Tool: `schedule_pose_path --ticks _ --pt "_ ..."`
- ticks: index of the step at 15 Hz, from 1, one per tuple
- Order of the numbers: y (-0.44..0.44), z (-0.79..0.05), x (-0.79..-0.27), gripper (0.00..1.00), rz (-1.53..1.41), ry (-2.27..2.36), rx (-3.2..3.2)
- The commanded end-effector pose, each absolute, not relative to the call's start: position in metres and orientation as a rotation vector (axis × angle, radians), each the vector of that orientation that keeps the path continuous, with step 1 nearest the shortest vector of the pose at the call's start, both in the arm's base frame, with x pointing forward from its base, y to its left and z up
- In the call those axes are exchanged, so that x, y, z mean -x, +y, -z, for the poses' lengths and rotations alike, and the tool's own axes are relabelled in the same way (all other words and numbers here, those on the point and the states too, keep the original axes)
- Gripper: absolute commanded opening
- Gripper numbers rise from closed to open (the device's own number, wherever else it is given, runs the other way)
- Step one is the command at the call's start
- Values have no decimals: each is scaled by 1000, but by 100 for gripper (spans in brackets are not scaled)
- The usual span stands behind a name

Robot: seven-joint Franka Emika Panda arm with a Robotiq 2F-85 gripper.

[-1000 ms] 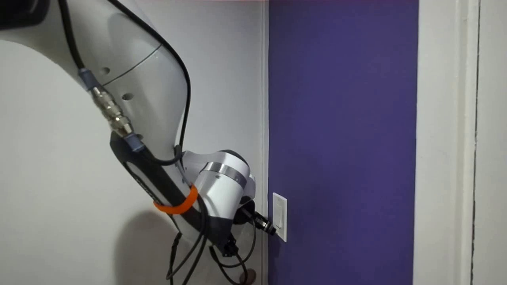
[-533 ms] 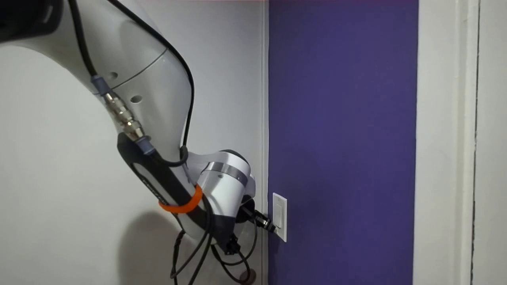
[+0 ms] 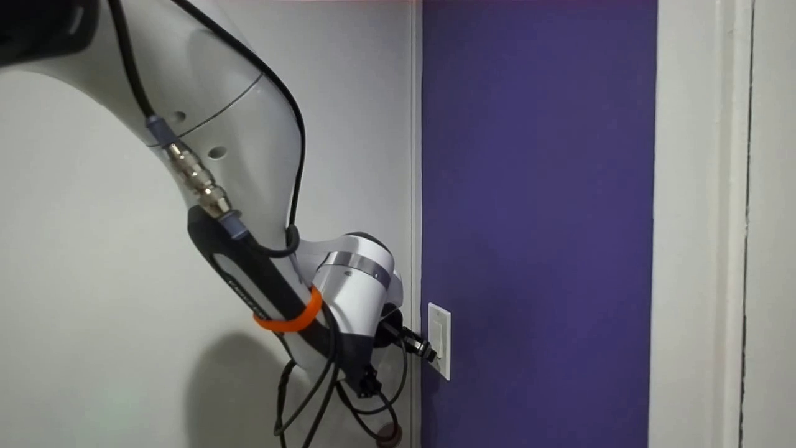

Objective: Flip the light switch on the wall

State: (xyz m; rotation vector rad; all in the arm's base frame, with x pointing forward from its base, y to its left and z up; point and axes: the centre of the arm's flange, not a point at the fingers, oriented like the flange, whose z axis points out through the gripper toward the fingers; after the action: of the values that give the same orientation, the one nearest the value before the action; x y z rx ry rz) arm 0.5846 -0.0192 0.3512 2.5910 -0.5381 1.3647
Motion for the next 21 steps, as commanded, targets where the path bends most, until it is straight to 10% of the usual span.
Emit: schedule_pose_path --ticks 1,21 --pt "-22 -346 -589 0 -1414 -549 -2571" --pt "-38 -345 -584 0 -1478 -569 -2543"
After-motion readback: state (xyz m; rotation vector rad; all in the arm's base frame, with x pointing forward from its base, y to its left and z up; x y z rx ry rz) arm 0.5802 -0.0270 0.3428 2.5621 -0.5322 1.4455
